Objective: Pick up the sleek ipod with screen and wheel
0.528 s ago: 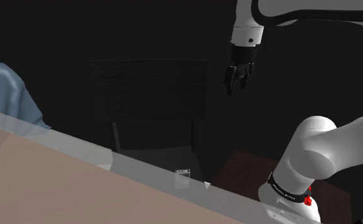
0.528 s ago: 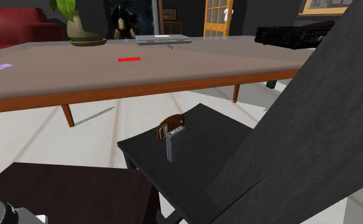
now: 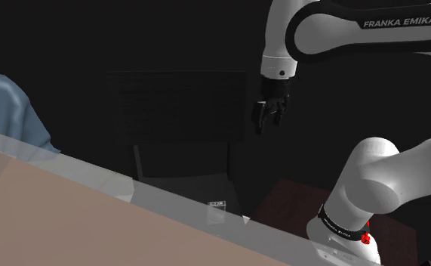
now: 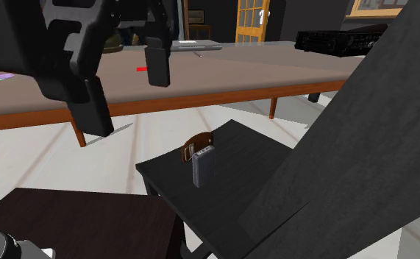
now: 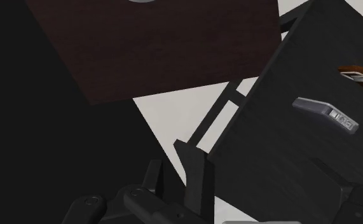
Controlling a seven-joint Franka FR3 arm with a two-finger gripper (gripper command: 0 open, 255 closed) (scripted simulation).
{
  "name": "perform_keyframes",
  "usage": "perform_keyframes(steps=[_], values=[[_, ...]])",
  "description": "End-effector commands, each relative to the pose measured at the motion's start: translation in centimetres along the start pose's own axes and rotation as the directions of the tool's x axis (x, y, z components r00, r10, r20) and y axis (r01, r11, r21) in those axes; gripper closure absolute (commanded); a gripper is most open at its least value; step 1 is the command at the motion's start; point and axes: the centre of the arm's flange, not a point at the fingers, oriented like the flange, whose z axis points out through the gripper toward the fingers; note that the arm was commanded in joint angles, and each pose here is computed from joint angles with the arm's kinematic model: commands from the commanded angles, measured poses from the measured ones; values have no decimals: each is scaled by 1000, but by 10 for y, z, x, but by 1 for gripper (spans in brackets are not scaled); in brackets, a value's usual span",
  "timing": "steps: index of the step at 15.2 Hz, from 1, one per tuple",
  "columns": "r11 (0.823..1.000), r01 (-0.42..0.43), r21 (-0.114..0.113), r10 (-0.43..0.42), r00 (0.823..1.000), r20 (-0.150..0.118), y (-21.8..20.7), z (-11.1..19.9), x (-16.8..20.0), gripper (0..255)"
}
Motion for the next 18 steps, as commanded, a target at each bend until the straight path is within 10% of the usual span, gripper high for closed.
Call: perform_keyframes(steps=[1, 18], values=[[1000, -9, -3, 9, 1000, -8, -20, 22, 0, 0], [997, -73, -31, 71, 996, -62, -181, 182, 8, 0]])
